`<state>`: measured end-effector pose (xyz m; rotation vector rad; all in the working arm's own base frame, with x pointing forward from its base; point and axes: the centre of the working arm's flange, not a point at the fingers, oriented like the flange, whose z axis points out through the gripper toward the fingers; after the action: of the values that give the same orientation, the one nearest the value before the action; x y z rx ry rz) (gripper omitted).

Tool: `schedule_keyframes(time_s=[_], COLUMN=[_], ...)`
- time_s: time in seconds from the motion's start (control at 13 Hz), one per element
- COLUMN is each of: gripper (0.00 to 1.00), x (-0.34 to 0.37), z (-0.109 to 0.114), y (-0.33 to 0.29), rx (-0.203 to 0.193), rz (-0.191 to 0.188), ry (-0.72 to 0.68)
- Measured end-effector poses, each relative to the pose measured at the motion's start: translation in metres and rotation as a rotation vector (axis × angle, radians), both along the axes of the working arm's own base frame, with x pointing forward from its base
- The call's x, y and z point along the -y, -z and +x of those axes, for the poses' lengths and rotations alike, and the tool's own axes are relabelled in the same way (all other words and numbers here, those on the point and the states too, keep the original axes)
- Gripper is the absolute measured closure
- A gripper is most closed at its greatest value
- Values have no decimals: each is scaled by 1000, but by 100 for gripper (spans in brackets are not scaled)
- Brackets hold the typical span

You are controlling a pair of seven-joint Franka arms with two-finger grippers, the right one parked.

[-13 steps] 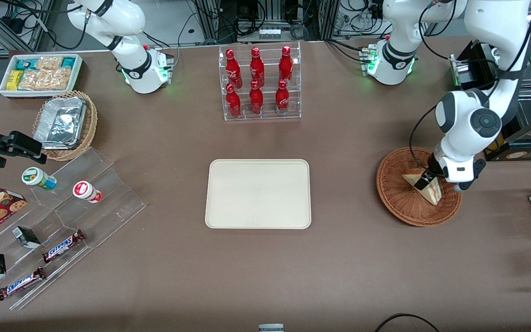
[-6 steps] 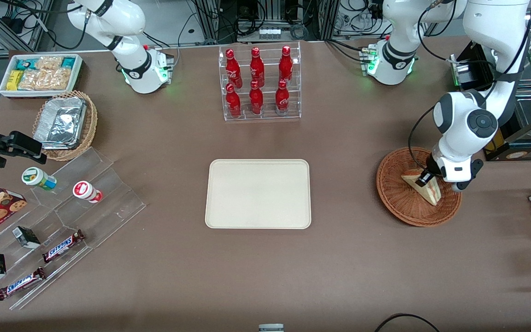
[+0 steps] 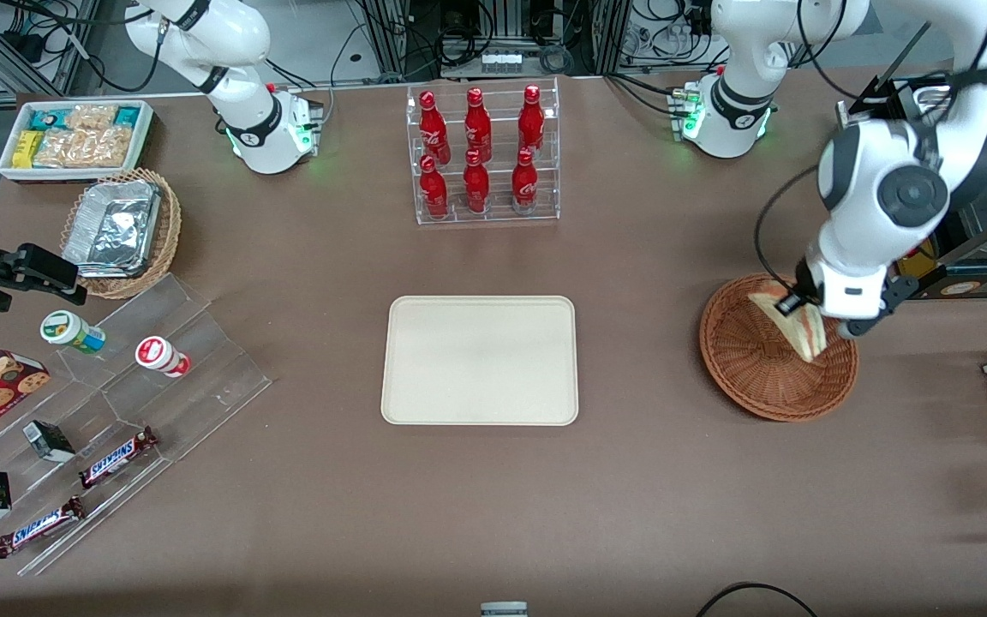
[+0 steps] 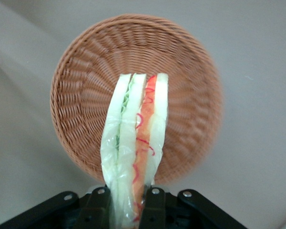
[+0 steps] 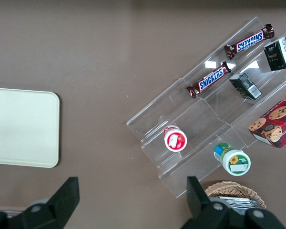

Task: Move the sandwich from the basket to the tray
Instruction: 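Lift the sandwich out of the basket and carry it over the tray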

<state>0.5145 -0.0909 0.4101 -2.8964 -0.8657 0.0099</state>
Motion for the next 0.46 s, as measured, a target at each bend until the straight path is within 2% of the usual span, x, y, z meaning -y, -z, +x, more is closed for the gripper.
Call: schedule_keyframes(time_s=[0.23,0.46], gripper=[84,84], x=[97,186], z=[-9,-36], y=[-71,-72], rx=[49,62], rz=[-8,-19], ry=[165,329])
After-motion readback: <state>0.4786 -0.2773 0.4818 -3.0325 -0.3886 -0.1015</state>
